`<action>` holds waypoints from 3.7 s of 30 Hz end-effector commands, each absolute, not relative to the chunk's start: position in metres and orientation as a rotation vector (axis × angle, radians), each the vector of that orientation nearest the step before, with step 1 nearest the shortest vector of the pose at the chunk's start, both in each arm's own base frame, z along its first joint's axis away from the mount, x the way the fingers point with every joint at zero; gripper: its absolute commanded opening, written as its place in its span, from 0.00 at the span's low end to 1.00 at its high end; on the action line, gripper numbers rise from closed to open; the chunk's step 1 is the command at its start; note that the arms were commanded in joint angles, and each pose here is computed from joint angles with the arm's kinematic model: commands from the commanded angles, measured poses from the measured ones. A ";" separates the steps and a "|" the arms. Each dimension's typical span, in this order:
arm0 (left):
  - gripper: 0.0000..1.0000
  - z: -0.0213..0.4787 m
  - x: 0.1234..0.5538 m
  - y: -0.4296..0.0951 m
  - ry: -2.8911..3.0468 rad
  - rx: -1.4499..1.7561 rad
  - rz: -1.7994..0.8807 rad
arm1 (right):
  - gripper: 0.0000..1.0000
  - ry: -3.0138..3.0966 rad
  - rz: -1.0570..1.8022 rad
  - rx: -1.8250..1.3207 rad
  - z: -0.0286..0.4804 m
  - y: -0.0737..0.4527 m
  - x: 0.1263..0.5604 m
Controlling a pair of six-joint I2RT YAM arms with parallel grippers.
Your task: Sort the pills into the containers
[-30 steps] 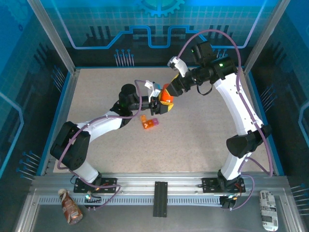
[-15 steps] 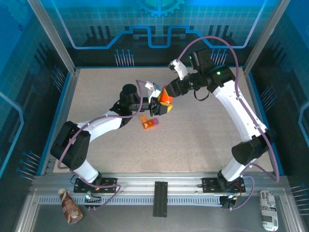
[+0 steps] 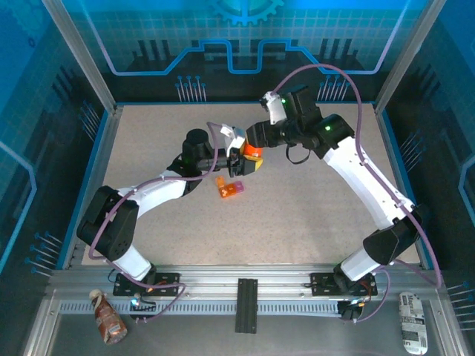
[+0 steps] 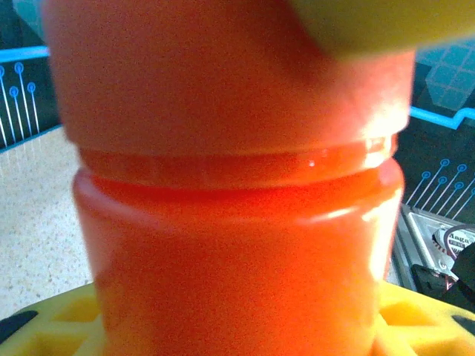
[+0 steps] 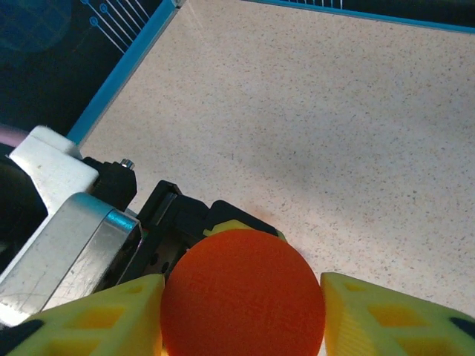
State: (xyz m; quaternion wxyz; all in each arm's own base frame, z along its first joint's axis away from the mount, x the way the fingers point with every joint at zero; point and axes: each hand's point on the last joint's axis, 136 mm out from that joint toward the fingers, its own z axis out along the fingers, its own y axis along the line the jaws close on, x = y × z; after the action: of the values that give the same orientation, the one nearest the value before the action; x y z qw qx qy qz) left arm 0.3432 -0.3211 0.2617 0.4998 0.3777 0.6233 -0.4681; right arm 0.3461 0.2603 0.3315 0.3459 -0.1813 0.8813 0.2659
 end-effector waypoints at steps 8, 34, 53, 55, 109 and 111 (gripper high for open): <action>0.00 0.313 0.322 -0.332 1.276 1.005 -1.149 | 0.82 1.974 0.986 -0.735 0.422 0.227 0.324; 0.00 0.316 0.320 -0.333 1.274 1.011 -1.171 | 0.78 2.112 0.788 -1.104 0.355 0.251 0.331; 0.00 0.316 0.320 -0.333 1.269 1.011 -1.165 | 0.61 2.157 0.829 -1.090 0.340 0.257 0.328; 0.00 0.317 0.320 -0.333 1.268 1.009 -1.164 | 0.58 2.177 0.829 -1.075 0.335 0.259 0.327; 0.00 0.316 0.322 -0.334 1.275 1.012 -1.169 | 0.84 2.078 0.785 -1.124 0.367 0.241 0.318; 0.00 0.316 0.321 -0.334 1.276 1.013 -1.169 | 0.83 2.080 0.788 -1.128 0.365 0.243 0.320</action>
State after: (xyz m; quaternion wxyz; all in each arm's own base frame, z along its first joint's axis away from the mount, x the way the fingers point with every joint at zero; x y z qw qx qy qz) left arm 0.3279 -0.3316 0.2903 0.5197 0.4097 0.5713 -0.4855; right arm 0.3277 0.2403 0.3598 0.3204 -0.4140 0.7980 0.2985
